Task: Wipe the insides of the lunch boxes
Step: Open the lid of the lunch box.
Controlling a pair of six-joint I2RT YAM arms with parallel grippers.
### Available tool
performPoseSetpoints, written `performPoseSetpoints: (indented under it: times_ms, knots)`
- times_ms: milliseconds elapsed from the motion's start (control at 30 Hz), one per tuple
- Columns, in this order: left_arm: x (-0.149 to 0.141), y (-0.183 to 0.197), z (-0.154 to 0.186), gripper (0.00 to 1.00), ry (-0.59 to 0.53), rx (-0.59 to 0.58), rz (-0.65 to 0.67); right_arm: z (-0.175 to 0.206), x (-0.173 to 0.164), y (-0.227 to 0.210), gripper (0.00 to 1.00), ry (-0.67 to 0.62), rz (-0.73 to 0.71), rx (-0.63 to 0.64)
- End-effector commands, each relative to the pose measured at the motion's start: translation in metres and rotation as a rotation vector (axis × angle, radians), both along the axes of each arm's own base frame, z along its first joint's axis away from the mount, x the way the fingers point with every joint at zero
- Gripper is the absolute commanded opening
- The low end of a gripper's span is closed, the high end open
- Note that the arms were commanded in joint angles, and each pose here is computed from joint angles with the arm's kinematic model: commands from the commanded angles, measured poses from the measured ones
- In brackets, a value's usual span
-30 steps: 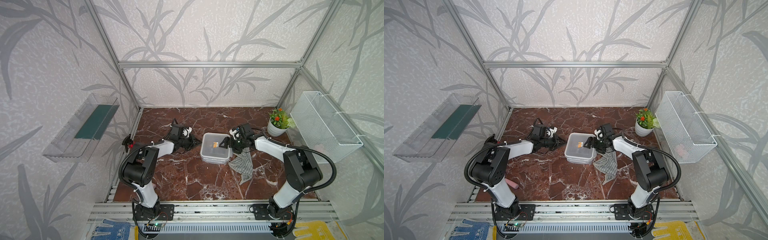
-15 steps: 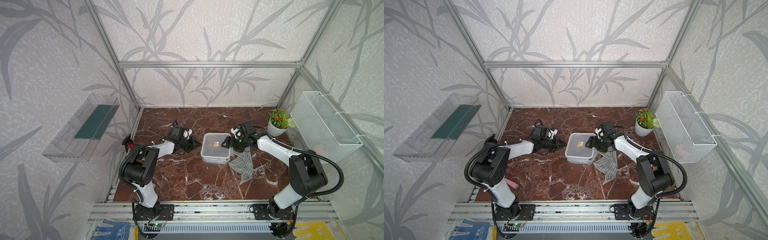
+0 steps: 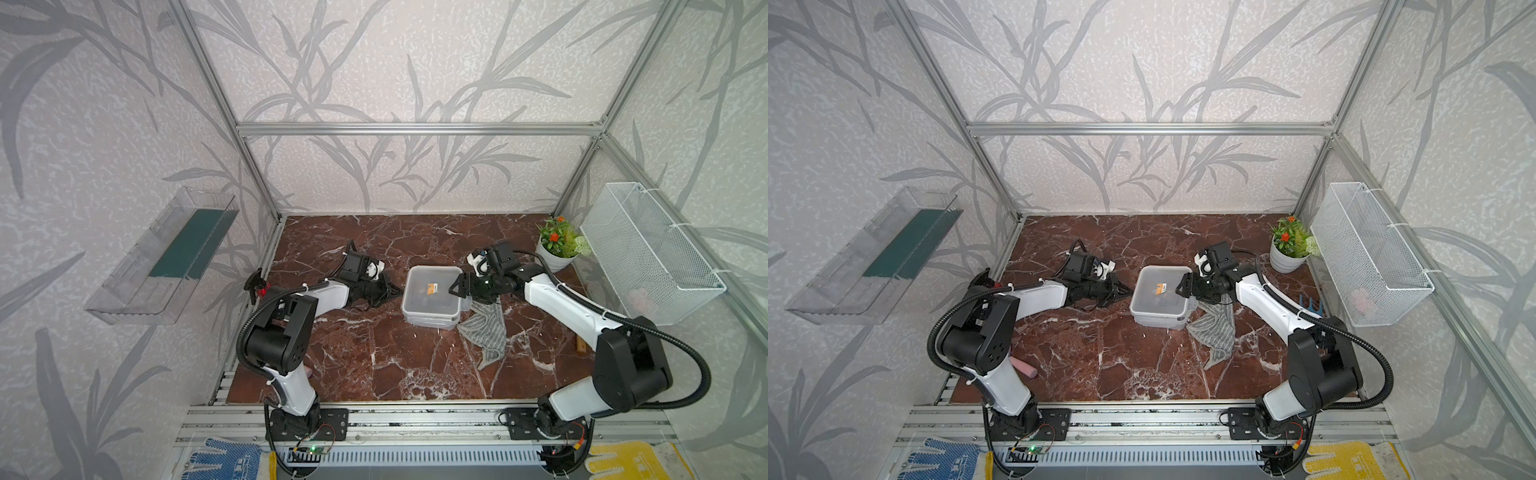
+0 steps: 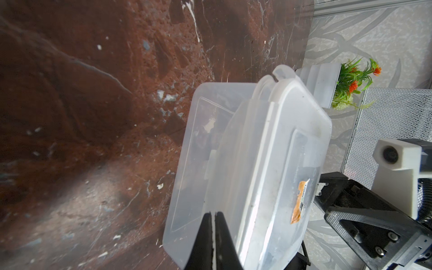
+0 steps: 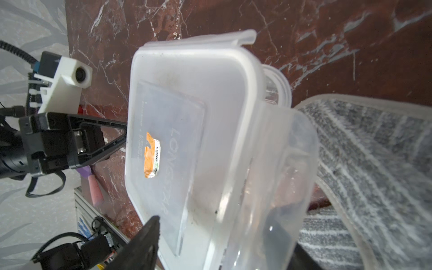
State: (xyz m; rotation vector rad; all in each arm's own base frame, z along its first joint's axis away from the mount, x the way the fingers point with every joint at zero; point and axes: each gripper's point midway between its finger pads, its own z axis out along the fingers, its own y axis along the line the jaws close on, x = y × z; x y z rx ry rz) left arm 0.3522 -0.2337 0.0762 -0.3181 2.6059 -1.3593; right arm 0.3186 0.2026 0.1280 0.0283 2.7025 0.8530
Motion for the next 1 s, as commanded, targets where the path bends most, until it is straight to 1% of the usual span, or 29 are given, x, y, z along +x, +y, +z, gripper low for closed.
performPoseSetpoints:
  times_ms: [0, 67, 167, 200, 300, 633, 700, 833, 967]
  knots:
    - [0.004, -0.004, 0.021, 0.07, -0.054, -0.007, -0.017, 0.018, 0.001, 0.0, 0.6, -0.037, 0.006, -0.001]
    - [0.005, -0.004, 0.021, 0.07, -0.055, -0.003, -0.018, 0.021, 0.001, -0.001, 0.5, -0.043, 0.005, -0.005]
    - [0.004, -0.003, 0.022, 0.07, -0.056, 0.004, -0.02, 0.026, 0.001, 0.0, 0.28, -0.053, 0.005, 0.002]
    - [0.004, -0.003, 0.022, 0.07, -0.056, 0.005, -0.02, 0.029, 0.001, 0.0, 0.19, -0.058, 0.006, 0.007]
    - [0.003, -0.002, 0.024, 0.07, -0.058, 0.013, -0.022, 0.039, 0.003, 0.003, 0.01, -0.08, 0.012, 0.02]
    - [0.0, 0.007, 0.053, 0.09, -0.111, 0.08, -0.039, 0.087, 0.014, 0.029, 0.0, -0.171, 0.091, 0.069]
    - [-0.002, 0.009, 0.059, 0.11, -0.123, 0.095, -0.04, 0.097, 0.016, 0.038, 0.0, -0.187, 0.113, 0.079]
    - [-0.003, 0.018, 0.071, 0.14, -0.144, 0.138, -0.035, 0.111, 0.019, 0.052, 0.0, -0.211, 0.154, 0.082]
    - [-0.003, 0.026, 0.081, 0.17, -0.16, 0.159, -0.029, 0.113, 0.02, 0.061, 0.0, -0.194, 0.184, 0.069]
